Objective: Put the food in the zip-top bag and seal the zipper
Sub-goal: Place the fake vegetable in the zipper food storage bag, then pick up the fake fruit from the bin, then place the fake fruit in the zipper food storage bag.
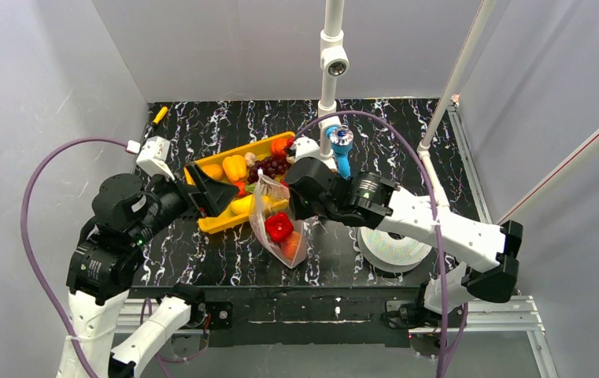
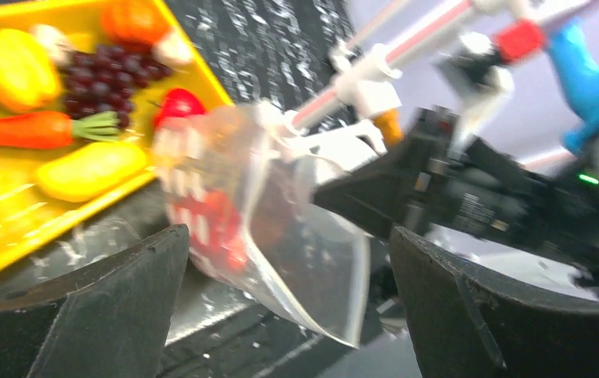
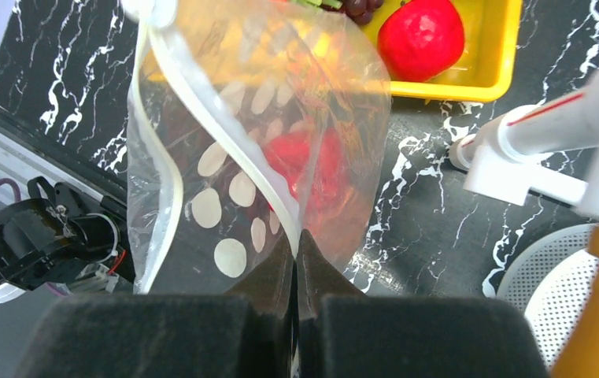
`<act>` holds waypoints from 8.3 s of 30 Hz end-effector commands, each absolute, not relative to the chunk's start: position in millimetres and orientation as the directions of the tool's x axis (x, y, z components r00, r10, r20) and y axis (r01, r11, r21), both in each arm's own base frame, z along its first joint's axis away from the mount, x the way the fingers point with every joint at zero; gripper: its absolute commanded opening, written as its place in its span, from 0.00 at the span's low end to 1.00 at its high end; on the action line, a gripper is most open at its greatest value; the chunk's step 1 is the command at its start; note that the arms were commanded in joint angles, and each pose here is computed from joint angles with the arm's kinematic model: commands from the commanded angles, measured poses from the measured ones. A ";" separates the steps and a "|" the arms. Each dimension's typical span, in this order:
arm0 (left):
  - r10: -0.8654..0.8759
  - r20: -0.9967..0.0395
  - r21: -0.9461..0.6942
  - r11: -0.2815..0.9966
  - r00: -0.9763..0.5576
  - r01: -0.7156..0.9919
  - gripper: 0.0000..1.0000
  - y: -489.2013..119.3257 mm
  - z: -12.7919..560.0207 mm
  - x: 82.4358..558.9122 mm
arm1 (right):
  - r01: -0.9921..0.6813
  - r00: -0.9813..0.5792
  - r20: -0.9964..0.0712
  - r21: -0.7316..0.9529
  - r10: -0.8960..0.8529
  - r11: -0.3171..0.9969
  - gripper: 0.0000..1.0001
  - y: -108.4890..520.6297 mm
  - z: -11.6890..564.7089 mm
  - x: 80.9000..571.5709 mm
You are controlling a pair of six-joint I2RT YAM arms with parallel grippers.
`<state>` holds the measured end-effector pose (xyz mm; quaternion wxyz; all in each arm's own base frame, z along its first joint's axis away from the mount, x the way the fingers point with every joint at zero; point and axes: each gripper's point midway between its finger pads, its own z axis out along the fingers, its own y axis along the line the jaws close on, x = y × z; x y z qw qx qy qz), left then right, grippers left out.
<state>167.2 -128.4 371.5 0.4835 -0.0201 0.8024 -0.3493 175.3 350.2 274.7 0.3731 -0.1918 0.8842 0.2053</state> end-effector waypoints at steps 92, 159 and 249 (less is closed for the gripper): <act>0.022 -0.108 -0.649 0.756 -0.994 0.087 0.47 -190.1 51.0 305.9 | -0.523 -0.634 -0.756 0.268 -0.160 0.809 0.01 353.2 276.9 169.0; -0.376 -0.614 -0.676 0.704 -0.694 0.217 0.00 -131.1 331.2 137.9 | -0.516 -0.594 -0.792 0.238 -0.143 0.823 0.01 383.1 301.1 190.7; -0.318 -0.708 -0.177 0.944 -0.631 -0.278 0.94 -24.9 248.5 229.5 | -0.482 -0.564 -0.823 0.258 -0.071 0.837 0.01 341.0 303.5 185.3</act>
